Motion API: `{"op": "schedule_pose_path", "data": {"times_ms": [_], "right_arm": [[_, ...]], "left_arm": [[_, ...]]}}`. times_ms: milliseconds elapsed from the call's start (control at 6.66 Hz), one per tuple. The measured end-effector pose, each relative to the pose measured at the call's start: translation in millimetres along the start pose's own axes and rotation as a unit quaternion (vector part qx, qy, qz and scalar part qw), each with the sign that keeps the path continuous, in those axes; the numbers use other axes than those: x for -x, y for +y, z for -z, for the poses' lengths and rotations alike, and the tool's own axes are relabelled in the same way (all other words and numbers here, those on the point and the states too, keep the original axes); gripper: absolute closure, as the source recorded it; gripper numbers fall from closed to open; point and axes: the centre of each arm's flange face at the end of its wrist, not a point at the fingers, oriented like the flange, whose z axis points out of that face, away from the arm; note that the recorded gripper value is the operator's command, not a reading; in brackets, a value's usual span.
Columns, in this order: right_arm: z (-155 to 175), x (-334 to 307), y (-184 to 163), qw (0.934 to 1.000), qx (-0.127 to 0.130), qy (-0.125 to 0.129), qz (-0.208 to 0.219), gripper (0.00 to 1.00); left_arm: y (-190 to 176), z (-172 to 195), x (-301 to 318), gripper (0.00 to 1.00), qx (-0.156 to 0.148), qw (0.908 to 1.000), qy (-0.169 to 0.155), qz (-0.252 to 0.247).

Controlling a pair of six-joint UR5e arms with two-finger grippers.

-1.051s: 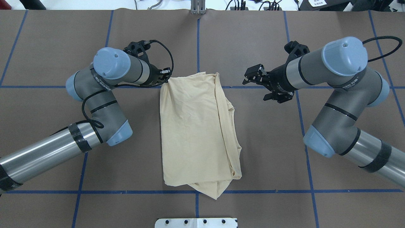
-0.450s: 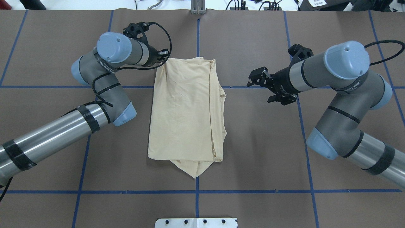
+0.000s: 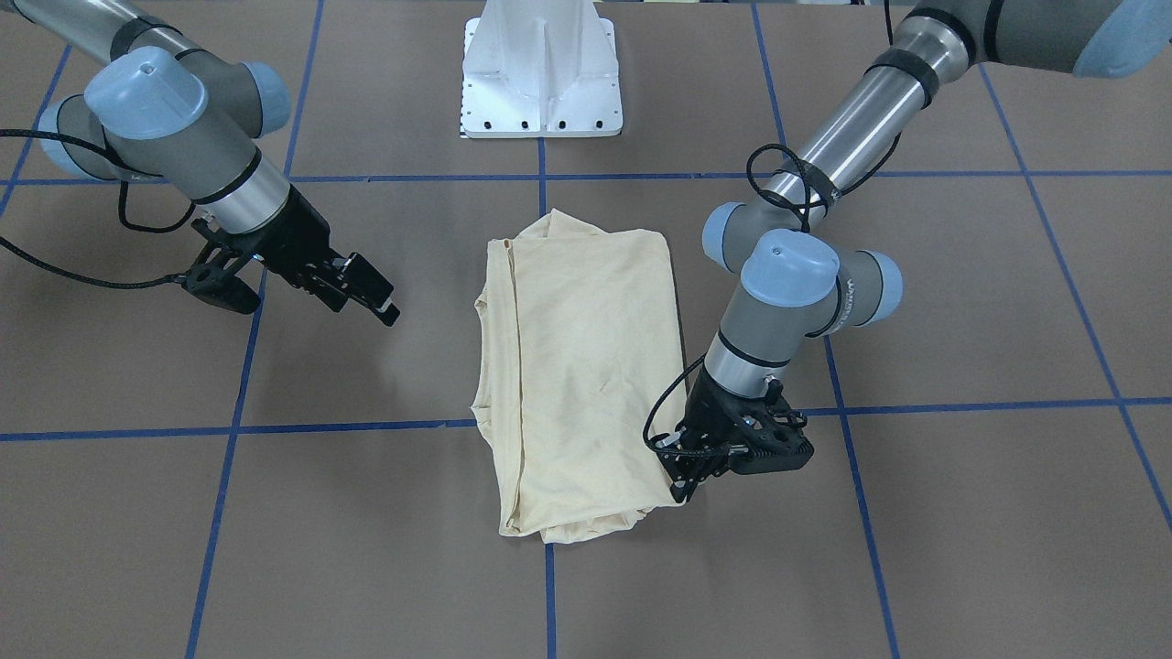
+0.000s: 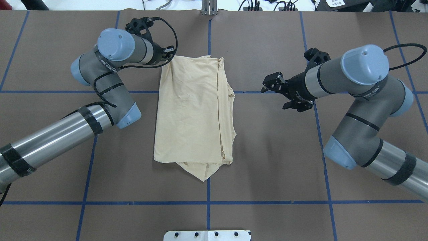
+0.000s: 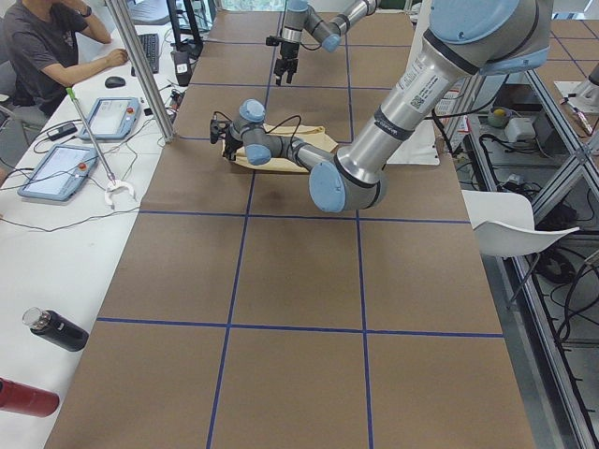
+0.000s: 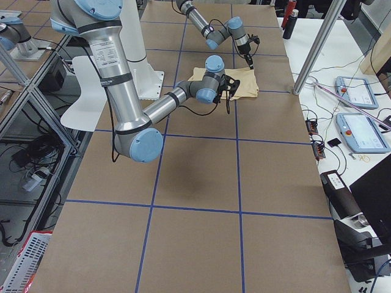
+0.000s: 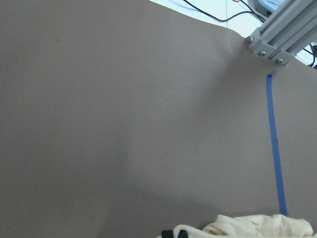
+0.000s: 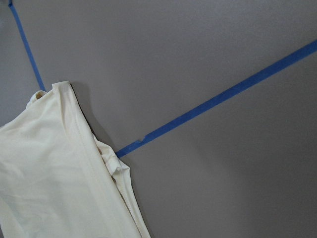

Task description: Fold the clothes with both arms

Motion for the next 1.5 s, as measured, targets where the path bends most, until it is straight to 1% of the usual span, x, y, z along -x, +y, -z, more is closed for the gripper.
{"op": "schedule_pose_path", "data": {"times_ms": [300, 450, 600, 750, 901, 1051, 1201, 1351, 1501], "right_arm": [[-3, -1, 2, 1.0, 0.002, 0.002, 0.001, 0.0], [-5, -1, 6, 1.0, 0.004, 0.003, 0.002, 0.0], [-8, 1, 11, 1.0, 0.008, 0.003, 0.005, 0.0], [-11, 4, 19, 0.9999, 0.013, 0.001, 0.009, 0.0], [-15, 8, 31, 0.9997, 0.022, -0.001, 0.014, 0.0], [-27, 12, 53, 0.9995, 0.022, -0.001, 0.021, 0.0], [-45, 15, 80, 0.9995, 0.007, 0.005, 0.029, 0.0], [-62, 23, 109, 0.9995, -0.004, 0.017, 0.027, 0.0], [-75, 33, 139, 0.9996, -0.006, 0.026, 0.011, 0.0]], "left_arm": [[-7, 1, 9, 0.0, -0.014, 0.9999, -0.007, 0.001], [-10, 6, 7, 0.0, -0.02, 0.9998, -0.003, -0.002], [-10, 20, 4, 0.0, -0.021, 0.9997, 0.011, -0.006], [-2, 44, 8, 0.0, -0.006, 0.9994, 0.032, -0.011], [12, 73, 21, 0.0, 0.016, 0.9983, 0.054, -0.015], [25, 102, 31, 0.0, 0.028, 0.9968, 0.073, -0.017], [35, 122, 35, 0.0, 0.034, 0.9959, 0.082, -0.018], [40, 133, 35, 0.0, 0.038, 0.9956, 0.084, -0.018], [43, 138, 34, 0.0, 0.041, 0.9956, 0.083, -0.014]]}}
